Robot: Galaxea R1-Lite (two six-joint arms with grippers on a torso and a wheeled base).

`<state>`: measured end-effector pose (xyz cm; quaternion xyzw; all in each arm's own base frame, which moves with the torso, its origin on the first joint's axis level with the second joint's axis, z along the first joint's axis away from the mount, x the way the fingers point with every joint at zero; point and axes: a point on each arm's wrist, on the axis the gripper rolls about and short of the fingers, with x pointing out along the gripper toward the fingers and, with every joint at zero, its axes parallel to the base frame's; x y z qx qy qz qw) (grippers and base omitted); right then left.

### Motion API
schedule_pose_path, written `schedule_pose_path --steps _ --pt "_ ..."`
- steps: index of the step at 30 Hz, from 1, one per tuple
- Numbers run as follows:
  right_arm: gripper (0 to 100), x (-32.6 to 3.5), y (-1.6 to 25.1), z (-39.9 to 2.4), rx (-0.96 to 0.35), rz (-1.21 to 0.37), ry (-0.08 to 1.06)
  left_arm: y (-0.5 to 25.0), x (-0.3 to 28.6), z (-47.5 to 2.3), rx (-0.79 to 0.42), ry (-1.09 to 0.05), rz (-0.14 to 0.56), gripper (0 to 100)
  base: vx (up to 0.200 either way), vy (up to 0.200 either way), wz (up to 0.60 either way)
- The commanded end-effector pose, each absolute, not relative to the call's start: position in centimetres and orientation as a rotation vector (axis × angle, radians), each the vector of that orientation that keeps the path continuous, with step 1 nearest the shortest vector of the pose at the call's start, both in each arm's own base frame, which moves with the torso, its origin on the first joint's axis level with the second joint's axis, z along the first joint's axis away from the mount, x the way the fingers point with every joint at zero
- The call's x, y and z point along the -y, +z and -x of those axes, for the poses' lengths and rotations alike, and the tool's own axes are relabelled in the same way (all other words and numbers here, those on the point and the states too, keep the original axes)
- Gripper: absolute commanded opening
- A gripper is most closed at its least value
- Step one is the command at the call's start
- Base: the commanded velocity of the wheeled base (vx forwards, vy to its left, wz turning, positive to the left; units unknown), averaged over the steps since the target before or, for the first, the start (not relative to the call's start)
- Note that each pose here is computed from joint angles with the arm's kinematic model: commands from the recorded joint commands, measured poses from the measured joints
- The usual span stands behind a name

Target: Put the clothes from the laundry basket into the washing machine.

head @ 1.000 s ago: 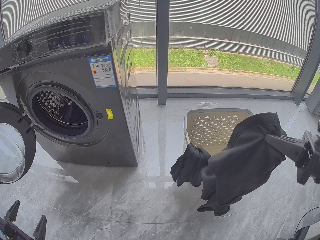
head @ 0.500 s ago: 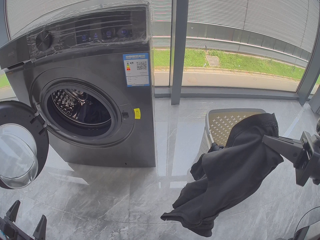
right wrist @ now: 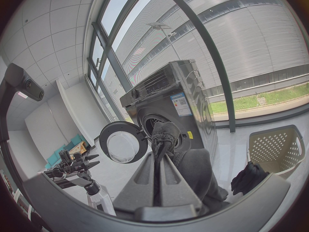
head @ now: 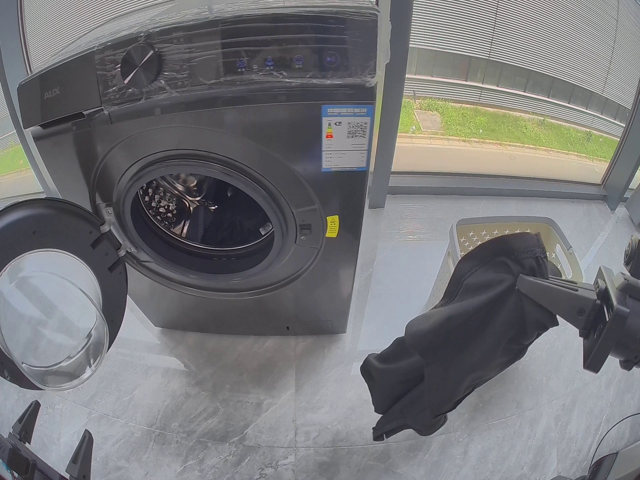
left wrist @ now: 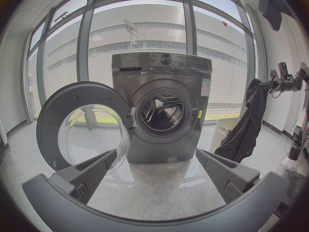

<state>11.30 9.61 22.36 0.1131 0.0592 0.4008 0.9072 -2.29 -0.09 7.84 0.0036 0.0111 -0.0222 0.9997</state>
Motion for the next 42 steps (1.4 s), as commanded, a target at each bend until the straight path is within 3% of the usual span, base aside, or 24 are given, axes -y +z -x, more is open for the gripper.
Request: schedule_pose_path --steps 1,12,27,42 --pt "0 -9.7 22.2 -11.3 -0.128 -0.232 0.827 7.4 0.1 2.3 -0.02 -0.045 -0.009 100 0.0 0.0 0.0" --pt "0 -9.8 21.9 -11.5 -0.147 -0.228 0.826 7.4 0.1 2.3 -0.018 -0.043 -0.01 100 0.0 0.0 0.0" --pt "0 -10.0 21.5 -11.7 -0.169 -0.232 0.823 7.4 0.1 2.3 -0.02 -0.043 -0.007 100 0.0 0.2 0.0" --pt "0 -10.3 20.7 -11.9 -0.207 -0.221 0.826 7.4 0.1 2.3 -0.018 -0.043 -0.007 100 0.0 0.0 0.0"
